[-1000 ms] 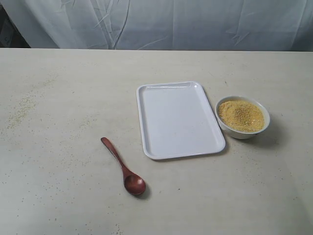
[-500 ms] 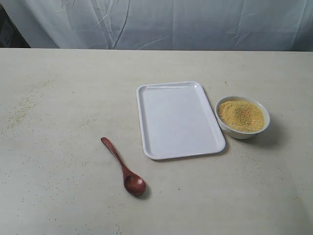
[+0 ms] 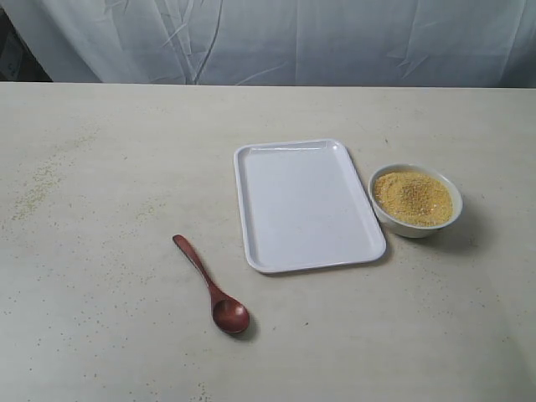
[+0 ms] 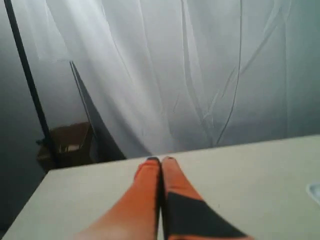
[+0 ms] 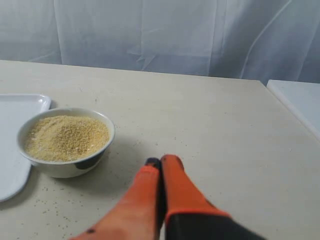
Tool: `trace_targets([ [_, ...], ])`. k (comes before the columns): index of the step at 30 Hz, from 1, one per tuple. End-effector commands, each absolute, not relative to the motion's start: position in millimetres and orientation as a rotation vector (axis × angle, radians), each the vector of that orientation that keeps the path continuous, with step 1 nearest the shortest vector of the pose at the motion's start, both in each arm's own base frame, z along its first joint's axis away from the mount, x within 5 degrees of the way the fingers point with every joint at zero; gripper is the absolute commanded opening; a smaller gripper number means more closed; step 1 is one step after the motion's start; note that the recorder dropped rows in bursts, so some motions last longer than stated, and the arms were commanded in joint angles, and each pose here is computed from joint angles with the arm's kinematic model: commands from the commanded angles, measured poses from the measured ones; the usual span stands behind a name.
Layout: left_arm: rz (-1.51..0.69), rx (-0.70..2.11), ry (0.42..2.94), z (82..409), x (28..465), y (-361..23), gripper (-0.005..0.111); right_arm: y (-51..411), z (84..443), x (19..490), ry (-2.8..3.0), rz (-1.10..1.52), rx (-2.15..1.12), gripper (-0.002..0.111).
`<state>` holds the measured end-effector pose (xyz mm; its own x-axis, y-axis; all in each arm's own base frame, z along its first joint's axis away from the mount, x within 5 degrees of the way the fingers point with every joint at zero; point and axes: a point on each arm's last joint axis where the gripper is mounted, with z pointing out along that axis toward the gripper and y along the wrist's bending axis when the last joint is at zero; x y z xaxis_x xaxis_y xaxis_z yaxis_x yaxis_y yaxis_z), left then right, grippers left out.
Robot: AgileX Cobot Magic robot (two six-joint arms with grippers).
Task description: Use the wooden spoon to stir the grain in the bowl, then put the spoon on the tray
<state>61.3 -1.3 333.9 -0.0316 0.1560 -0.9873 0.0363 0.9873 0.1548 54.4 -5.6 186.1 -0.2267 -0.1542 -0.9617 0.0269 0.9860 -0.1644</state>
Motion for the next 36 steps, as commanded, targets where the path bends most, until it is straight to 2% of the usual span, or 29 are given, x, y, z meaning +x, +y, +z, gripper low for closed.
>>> trace_targets([
  [1,0.208,0.267,1.969,358.4,95.4,1.5,0.0,-5.6,186.2,54.2,1.783,-0.168,-0.089,0.002],
  [4,0.264,0.439,2.187,357.4,130.9,0.1,0.0,-5.6,186.2,54.2,1.783,-0.168,-0.089,0.002],
  [8,0.206,0.617,2.411,329.8,189.6,-7.5,0.0,-5.6,186.2,54.2,1.783,-0.168,-0.089,0.002],
  [12,0.096,0.852,2.517,296.1,231.5,-25.9,0.0,-5.2,186.1,54.3,1.783,-0.153,-0.079,0.002],
  [15,0.012,1.107,2.533,267.6,253.2,-55.4,0.0,-5.0,186.1,54.3,1.784,-0.147,-0.075,0.002],
  [18,-0.003,1.443,2.422,243.0,265.4,-89.8,0.0,-5.0,186.1,54.3,1.784,-0.147,-0.075,0.002],
  [22,-0.035,1.879,2.119,211.9,276.7,-128.2,0.0,-5.0,186.1,54.3,1.784,-0.147,-0.075,0.002],
  [30,-0.198,2.302,1.629,170.4,286.7,-152.6,0.001,-5.0,186.1,54.3,1.784,-0.147,-0.075,0.002],
  [32,-0.233,2.344,1.551,168.3,285.3,-154.9,0.005,-5.0,186.1,54.3,1.784,-0.147,-0.075,0.002],
  [36,-0.258,2.424,1.352,164.4,284.7,-159.2,0.022,-4.9,186.1,54.3,1.784,-0.143,-0.073,0.002],
])
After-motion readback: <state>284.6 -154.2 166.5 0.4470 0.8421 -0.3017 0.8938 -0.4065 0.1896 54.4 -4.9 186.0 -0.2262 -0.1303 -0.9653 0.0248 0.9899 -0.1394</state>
